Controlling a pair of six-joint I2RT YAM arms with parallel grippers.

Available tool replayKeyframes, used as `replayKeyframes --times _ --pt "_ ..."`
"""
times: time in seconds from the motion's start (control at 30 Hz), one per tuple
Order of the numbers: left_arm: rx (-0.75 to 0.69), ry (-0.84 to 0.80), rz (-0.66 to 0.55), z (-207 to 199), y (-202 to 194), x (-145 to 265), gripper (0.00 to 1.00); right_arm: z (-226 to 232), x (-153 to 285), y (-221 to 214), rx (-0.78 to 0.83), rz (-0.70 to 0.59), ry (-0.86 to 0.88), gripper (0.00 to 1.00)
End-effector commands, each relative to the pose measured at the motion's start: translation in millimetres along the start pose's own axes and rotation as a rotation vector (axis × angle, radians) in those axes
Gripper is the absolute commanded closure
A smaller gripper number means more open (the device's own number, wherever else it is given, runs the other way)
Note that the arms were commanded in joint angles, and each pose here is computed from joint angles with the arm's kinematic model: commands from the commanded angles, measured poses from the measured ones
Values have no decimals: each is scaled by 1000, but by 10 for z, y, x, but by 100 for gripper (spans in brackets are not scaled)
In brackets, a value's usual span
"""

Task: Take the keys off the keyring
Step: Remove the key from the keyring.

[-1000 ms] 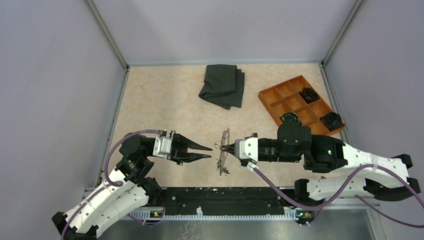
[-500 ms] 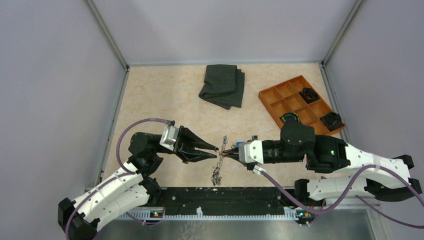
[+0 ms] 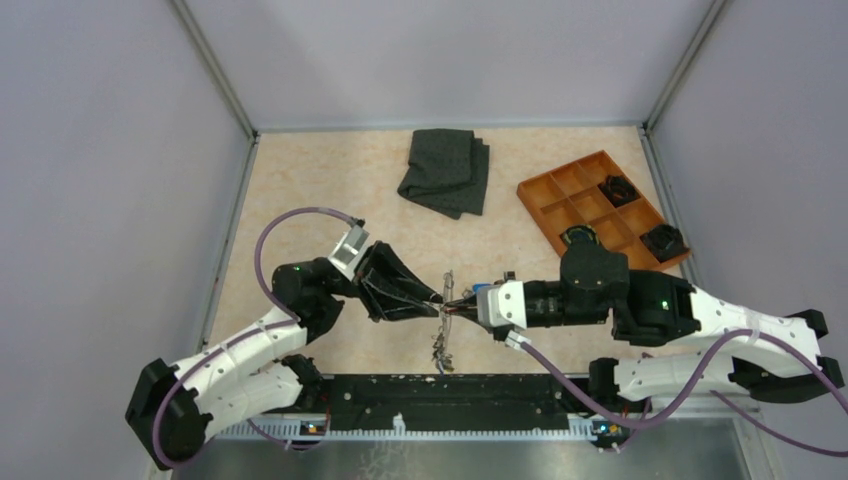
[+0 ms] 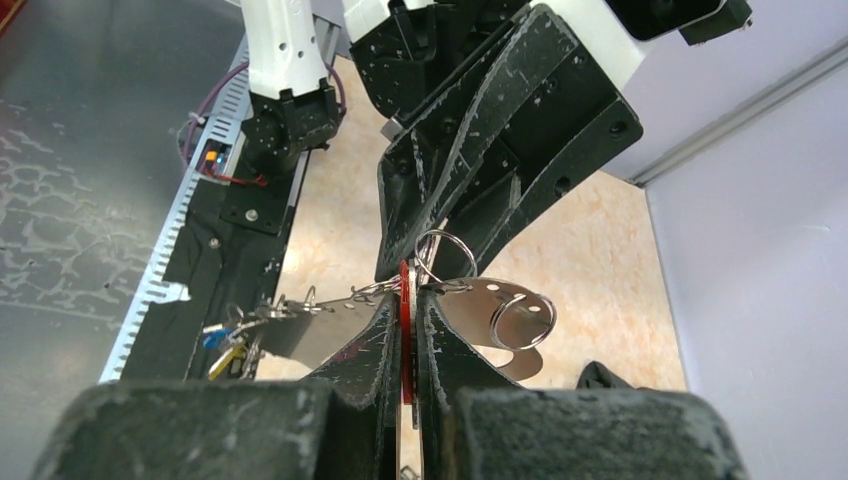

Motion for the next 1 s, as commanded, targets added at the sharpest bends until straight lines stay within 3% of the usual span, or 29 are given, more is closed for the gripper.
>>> replayKeyframes --times 0.0,0.97 --pt "-44 -84 -35 -145 51 4 68 -120 106 168 21 -74 -53 100" --pt "61 -154 -67 -100 -11 -14 71 -136 32 81 34 -21 -81 100"
Point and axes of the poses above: each gripper's point midway between its finger pads, its own x axis back along the fingers, its own z axis along the line the jaws close on, y = z × x, the point moved 9 cm from there along x, back along the fingers, and after that the axes turned 5 degrees about x, right-handed, at the moved point
